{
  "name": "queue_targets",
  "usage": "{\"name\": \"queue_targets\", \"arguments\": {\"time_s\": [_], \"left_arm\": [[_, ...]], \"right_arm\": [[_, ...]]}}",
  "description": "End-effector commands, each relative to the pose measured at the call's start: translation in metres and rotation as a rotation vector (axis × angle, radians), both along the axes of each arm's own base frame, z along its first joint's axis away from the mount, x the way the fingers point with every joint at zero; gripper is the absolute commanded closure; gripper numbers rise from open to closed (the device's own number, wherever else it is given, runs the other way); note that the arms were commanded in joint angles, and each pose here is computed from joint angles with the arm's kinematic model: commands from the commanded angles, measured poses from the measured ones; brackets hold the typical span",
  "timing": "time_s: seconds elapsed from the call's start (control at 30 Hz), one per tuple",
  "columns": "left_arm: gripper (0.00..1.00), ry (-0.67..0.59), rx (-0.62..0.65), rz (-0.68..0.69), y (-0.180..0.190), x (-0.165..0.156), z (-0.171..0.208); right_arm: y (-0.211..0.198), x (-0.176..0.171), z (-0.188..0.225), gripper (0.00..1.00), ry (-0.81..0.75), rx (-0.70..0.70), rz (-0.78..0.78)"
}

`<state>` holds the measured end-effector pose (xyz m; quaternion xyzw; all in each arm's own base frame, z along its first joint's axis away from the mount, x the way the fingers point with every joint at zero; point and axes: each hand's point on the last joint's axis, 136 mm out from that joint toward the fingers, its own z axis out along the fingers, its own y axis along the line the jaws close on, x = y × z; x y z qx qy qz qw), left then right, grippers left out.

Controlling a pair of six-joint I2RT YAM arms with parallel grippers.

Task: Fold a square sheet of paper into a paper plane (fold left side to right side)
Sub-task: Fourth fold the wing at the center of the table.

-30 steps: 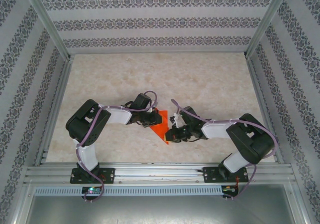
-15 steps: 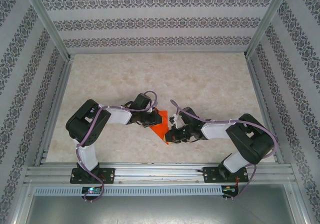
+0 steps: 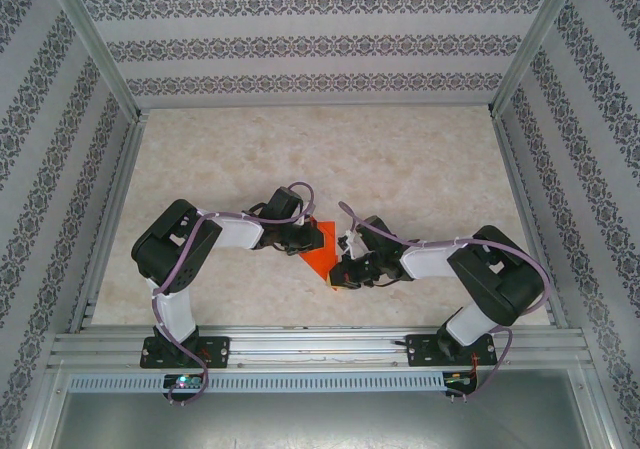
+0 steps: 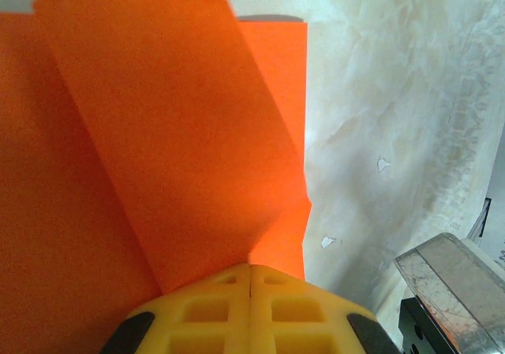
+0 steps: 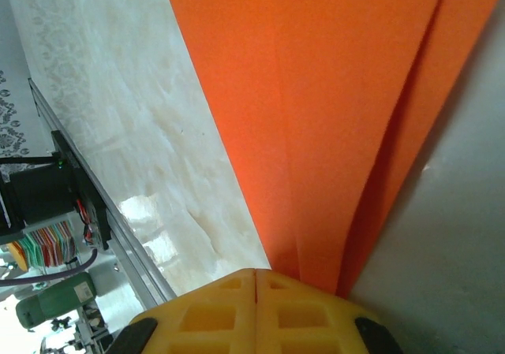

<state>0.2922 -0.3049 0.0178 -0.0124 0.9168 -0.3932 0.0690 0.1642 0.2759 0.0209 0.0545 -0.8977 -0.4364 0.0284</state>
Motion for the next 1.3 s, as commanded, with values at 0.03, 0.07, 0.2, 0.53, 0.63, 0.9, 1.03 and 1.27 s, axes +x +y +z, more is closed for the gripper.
{"name": "queue_targets", "arguments": {"time_s": [0.03, 0.07, 0.2, 0.53, 0.63, 0.9, 1.03, 1.27], "left_arm": [[1.0, 0.097, 0.119, 0.017, 0.026, -0.022, -0.036], [1.0, 0.099, 0.119, 0.017, 0.025, -0.022, -0.036], [1.0, 0.097, 0.118, 0.018, 0.026, -0.022, -0.036], [1.0, 0.101, 0.121, 0.027, 0.027, -0.021, -0.037], [1.0, 0.101, 0.123, 0.028, 0.028, -0.021, -0.037], [1.0, 0.101, 0.12, 0.029, 0.027, -0.021, -0.037], [1.0, 0.101, 0.119, 0.027, 0.027, -0.021, -0.036], [1.0, 0.098, 0.115, 0.027, 0.026, -0.021, -0.037]], "right_arm": [[-0.001, -0.007, -0.009, 1.0, 0.018, -0.025, 0.008], [-0.002, -0.007, -0.01, 1.0, 0.018, -0.027, 0.007], [-0.002, -0.008, -0.011, 1.0, 0.02, -0.031, 0.01], [-0.003, -0.014, -0.015, 1.0, 0.04, -0.041, 0.017], [-0.003, -0.016, -0.014, 1.0, 0.039, -0.038, 0.019], [0.002, -0.009, 0.009, 1.0, -0.012, 0.006, 0.007], [0.003, 0.004, 0.028, 1.0, -0.059, 0.046, -0.019], [0.006, 0.021, 0.028, 1.0, -0.093, 0.043, -0.038]]}}
